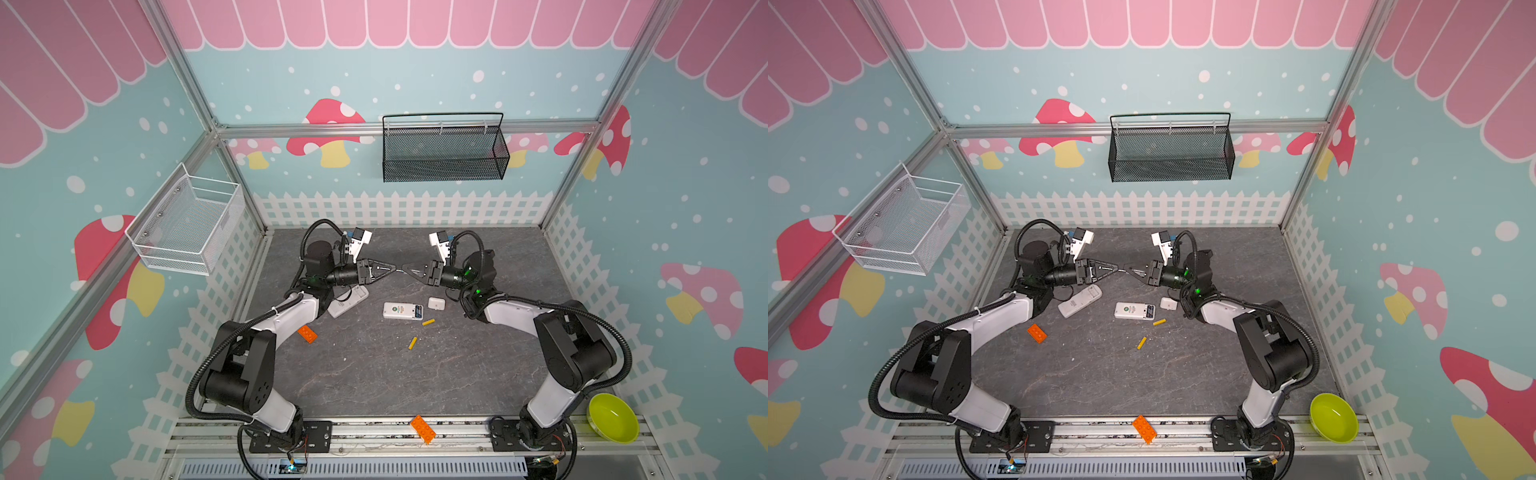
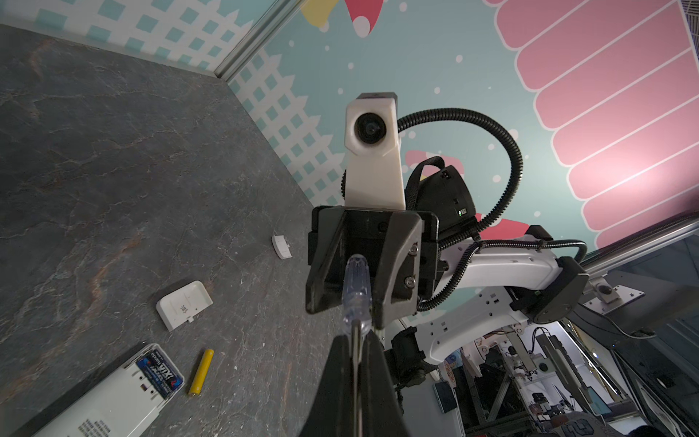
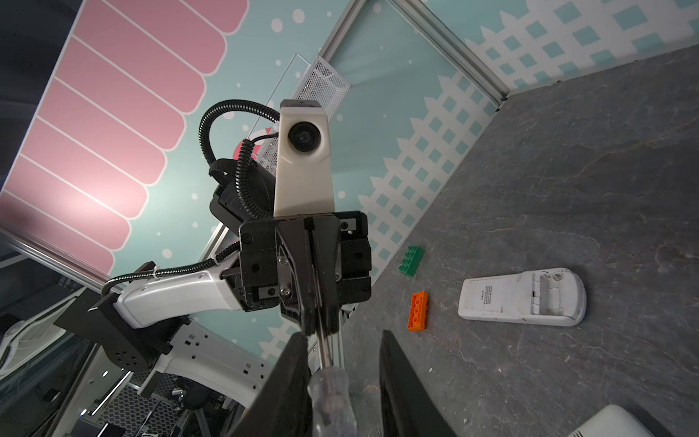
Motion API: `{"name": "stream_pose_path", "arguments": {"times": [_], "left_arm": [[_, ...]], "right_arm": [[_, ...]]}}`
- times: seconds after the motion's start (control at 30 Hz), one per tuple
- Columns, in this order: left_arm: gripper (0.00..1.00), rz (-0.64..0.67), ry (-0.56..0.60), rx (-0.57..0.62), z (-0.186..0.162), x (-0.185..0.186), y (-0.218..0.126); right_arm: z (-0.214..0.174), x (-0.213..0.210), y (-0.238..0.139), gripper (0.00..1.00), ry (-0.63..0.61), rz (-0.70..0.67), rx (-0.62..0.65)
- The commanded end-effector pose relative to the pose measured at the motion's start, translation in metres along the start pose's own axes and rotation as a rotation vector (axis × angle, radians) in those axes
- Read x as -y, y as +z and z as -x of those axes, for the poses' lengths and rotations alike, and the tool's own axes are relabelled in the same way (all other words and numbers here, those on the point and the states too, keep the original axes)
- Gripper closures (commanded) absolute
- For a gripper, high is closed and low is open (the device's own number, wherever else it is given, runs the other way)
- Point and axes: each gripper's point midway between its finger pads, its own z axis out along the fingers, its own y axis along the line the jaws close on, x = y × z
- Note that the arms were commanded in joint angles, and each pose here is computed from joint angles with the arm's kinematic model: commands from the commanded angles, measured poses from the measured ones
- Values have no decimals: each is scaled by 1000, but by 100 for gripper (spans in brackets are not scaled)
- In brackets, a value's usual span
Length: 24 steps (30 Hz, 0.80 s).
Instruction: Unload the batteries from the remote control
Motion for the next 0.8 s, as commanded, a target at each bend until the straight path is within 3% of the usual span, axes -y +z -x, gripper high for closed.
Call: {"name": "stream_pose_path", "arguments": {"times": [0.0,0.13,0.2,0.27,0.33,0.53,0.77], "left_arm": [[100,9,14,8,3,-3,0],[92,20,18,23,7,-7,-3],[77,25,31,25,10,-8,-4],[61,11,53,3,14,-1,-5],[53,-17,100,-10,22,7,-12],[43,36,154,79,79,3,-48],[35,328,272,-119,59,-47,-41]], "right_arm": [[0,-4,5,77,-8,27,-9],[-4,-3,3,92,-11,30,-26],[-6,-2,-1,99,-13,21,-21],[-4,0,-10,100,-11,6,-6],[-4,1,-21,100,-18,-10,7],[-5,6,-59,100,-37,-71,20],[-12,29,-85,100,-223,-277,-99]]}}
